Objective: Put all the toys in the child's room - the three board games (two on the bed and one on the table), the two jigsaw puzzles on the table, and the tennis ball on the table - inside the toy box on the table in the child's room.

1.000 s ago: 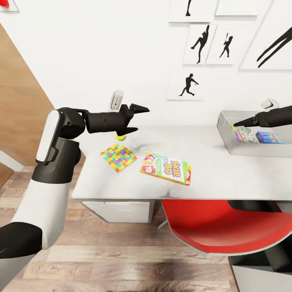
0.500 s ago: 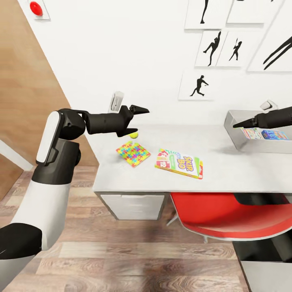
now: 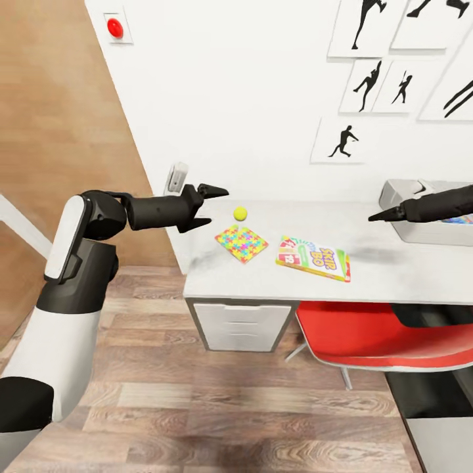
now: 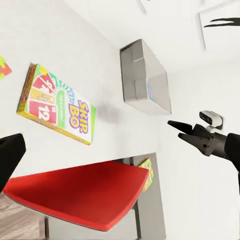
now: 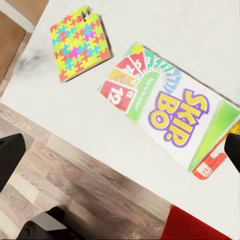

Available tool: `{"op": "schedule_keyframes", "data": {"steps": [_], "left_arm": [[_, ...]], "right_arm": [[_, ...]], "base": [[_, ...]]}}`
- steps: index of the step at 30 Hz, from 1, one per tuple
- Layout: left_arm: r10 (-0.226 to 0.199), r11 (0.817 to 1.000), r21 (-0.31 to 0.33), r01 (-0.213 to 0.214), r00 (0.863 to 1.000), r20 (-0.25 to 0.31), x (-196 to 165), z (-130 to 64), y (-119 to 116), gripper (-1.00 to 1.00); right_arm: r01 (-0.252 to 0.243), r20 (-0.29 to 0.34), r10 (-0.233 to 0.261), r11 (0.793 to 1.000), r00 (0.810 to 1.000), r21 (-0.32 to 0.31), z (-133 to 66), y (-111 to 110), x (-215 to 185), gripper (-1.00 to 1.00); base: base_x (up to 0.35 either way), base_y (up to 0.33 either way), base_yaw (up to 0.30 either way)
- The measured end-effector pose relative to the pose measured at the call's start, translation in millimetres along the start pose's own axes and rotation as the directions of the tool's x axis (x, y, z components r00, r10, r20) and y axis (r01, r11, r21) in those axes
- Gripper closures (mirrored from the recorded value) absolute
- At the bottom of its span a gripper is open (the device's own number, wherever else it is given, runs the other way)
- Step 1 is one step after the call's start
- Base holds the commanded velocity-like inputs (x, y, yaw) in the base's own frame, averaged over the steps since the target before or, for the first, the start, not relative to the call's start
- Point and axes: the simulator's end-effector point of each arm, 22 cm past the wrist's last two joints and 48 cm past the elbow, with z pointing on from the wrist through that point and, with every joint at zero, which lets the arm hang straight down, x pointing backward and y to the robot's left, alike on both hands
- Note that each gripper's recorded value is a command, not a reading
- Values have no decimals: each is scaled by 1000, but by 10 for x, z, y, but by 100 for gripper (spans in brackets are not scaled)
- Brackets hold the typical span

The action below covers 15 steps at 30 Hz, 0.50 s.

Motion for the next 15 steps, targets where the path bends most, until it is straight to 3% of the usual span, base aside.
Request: {"op": "schedule_keyframes", "data": {"steps": [15], "left_arm": [[-44,996,-73,44,999,-1,238,-214,503,-100]], "right_arm": [[-12,-57,9,999,998,-50,297,193,291,-100]], "base": [[-28,45,26]]}}
